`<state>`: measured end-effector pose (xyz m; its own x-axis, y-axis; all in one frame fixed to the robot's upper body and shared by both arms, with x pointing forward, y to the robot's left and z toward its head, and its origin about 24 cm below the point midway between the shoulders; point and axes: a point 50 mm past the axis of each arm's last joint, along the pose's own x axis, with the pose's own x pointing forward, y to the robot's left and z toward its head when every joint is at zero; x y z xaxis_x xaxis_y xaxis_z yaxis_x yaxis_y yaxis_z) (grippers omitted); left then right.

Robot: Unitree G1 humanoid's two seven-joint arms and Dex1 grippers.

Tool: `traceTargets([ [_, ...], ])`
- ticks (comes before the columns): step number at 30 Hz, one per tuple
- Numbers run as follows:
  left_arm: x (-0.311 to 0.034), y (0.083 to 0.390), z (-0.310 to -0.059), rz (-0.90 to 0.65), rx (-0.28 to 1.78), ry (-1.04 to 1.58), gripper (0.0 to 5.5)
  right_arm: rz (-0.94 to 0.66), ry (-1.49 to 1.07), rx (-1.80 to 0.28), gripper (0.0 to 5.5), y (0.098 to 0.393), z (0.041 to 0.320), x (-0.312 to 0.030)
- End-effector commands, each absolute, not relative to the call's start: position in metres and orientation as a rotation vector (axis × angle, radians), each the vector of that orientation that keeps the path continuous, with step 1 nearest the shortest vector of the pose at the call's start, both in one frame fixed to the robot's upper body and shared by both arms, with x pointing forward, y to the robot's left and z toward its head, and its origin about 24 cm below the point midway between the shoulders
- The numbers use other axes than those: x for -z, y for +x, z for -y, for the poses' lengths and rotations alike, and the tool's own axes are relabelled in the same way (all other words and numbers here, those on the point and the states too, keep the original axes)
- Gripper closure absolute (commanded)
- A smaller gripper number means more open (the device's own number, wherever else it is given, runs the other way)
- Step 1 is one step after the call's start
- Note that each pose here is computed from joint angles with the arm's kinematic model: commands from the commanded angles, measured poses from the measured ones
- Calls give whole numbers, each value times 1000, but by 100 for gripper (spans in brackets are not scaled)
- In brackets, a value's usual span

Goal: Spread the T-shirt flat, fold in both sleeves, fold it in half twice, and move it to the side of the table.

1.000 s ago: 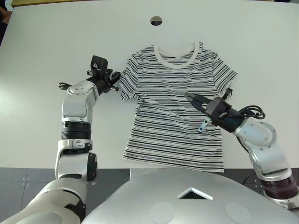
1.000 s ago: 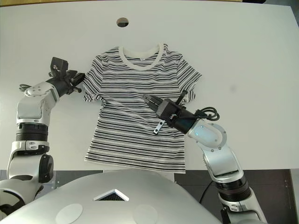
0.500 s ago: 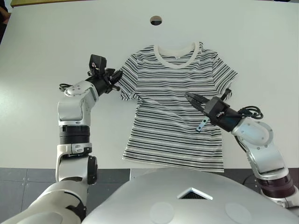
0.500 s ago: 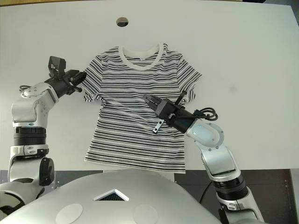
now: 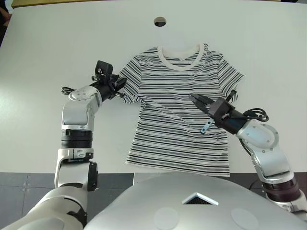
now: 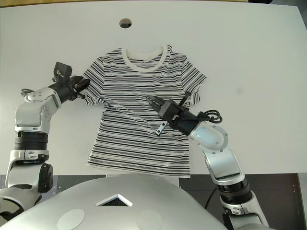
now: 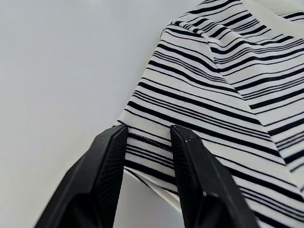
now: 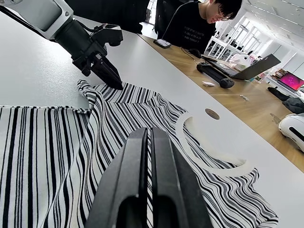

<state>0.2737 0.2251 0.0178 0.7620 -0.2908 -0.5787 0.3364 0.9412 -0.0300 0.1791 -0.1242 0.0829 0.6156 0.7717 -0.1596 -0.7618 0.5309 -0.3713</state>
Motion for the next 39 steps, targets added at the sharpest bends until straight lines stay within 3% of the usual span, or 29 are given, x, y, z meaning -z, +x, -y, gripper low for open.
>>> traceTargets([
  [1, -11, 267, -232, -658, 305, 111, 382, 34, -438, -909, 540, 181, 125, -84],
  [7, -24, 273, -236, -609, 281, 116, 382, 26, -441, -913, 540, 180, 124, -82],
  [21, 4, 264, -240, -776, 330, 53, 382, 20, -445, -926, 540, 180, 122, -80],
  [32, 4, 259, -236, -771, 350, 28, 538, 29, -440, -916, 540, 180, 122, -81],
  [39, -29, 276, -211, -609, 417, -74, 538, 34, -427, -822, 540, 191, 128, -81],
])
